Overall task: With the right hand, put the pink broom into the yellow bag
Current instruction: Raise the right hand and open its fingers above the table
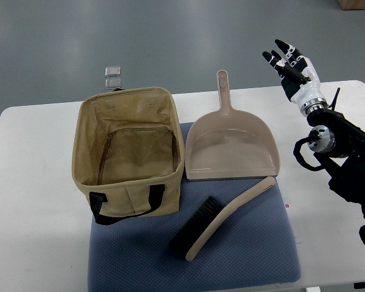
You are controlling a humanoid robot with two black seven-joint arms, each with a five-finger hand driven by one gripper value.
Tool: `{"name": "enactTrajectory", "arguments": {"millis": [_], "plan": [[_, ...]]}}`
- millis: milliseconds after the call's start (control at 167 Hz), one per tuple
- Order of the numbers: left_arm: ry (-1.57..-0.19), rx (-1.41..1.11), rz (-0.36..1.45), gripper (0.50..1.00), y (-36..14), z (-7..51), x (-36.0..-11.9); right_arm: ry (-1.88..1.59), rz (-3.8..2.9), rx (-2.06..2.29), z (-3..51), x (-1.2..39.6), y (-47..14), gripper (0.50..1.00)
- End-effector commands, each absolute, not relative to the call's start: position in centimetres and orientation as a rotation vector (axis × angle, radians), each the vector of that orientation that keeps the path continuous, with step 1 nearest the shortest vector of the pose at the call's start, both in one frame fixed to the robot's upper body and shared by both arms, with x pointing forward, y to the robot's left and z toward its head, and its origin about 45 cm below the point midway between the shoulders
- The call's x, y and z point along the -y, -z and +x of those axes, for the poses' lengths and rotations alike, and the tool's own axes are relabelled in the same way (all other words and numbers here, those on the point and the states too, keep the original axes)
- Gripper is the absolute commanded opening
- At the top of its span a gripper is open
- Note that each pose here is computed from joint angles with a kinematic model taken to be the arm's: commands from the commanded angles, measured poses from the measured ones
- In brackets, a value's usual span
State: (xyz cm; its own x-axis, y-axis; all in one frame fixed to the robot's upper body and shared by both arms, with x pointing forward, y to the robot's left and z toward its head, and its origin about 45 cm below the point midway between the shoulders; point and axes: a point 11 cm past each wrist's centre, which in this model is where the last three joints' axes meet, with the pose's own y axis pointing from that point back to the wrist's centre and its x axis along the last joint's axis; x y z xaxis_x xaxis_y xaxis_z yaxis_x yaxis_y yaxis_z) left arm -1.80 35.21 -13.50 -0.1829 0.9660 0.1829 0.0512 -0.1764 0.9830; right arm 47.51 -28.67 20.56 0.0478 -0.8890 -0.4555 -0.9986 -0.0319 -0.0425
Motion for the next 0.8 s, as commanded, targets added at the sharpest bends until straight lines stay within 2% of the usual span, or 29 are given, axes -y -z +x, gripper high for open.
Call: {"name": "enactTrajectory", "arguments": {"millis": [0, 793], "plan": [[-1.469, -1.283, 1.275, 1.0, 13.49, -1.8, -35.23, -0.436, -1.984, -1.902, 47.51, 28.65, -20.56, 0.93], [-1.468, -1.285, 1.272, 1.0, 13.51, -1.78, -35.12, -0.399, -1.979, -1.927, 47.93, 29.38, -21.46, 0.93]]}}
